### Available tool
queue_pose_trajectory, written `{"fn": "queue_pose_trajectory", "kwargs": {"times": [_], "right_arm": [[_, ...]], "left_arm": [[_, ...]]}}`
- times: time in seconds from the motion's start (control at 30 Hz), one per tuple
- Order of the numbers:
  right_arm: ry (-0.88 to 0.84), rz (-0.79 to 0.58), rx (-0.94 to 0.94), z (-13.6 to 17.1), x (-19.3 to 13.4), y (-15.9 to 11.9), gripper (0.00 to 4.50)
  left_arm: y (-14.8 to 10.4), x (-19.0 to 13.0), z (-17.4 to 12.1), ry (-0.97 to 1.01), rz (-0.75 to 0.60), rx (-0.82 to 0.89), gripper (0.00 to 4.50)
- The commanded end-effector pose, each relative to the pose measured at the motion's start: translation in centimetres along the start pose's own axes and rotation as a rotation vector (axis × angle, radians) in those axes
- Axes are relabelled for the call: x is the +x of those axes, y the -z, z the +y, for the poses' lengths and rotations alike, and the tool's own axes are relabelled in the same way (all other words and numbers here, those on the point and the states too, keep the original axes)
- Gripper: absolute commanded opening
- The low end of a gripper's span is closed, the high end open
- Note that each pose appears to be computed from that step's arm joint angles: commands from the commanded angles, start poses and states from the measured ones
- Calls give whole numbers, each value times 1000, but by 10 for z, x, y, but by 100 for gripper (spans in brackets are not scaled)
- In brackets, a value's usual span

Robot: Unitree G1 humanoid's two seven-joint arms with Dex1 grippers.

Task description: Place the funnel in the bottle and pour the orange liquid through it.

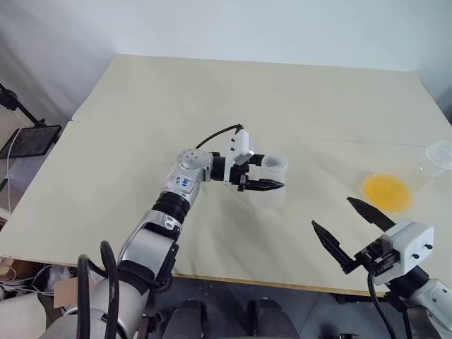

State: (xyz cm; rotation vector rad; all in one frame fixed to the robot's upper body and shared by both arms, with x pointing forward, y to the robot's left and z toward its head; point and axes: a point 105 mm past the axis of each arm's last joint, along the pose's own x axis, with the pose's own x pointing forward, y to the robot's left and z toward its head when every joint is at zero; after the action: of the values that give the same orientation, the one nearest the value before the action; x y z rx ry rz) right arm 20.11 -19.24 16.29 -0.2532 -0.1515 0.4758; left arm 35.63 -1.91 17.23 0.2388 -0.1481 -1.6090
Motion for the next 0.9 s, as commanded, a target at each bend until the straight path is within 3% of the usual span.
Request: {"fn": "queue_pose_trajectory", "kwargs": {"times": [0.03,0.17,0.37,0.5,0.67,0.73,0.9], "right_arm": [[15,-52,-20,2,2,-12,450],[7,-60,-16,4,5,-12,450],[-22,-70,-7,7,11,-13,450],[-54,-82,-4,8,18,-14,450],[-113,-106,12,8,28,-14,450],[-139,-123,20,8,32,-17,450],[-238,-175,38,12,48,-28,450]], "left_arm": [[-15,5,2,21,-19,74,334],[-20,1,2,22,-46,84,447],[-36,-24,6,20,-106,124,447],[-61,-57,22,-91,-154,241,447],[-87,-106,43,-285,-173,268,447],[-88,-127,47,-363,-184,220,447],[-56,-186,27,-523,-90,120,447]]}}
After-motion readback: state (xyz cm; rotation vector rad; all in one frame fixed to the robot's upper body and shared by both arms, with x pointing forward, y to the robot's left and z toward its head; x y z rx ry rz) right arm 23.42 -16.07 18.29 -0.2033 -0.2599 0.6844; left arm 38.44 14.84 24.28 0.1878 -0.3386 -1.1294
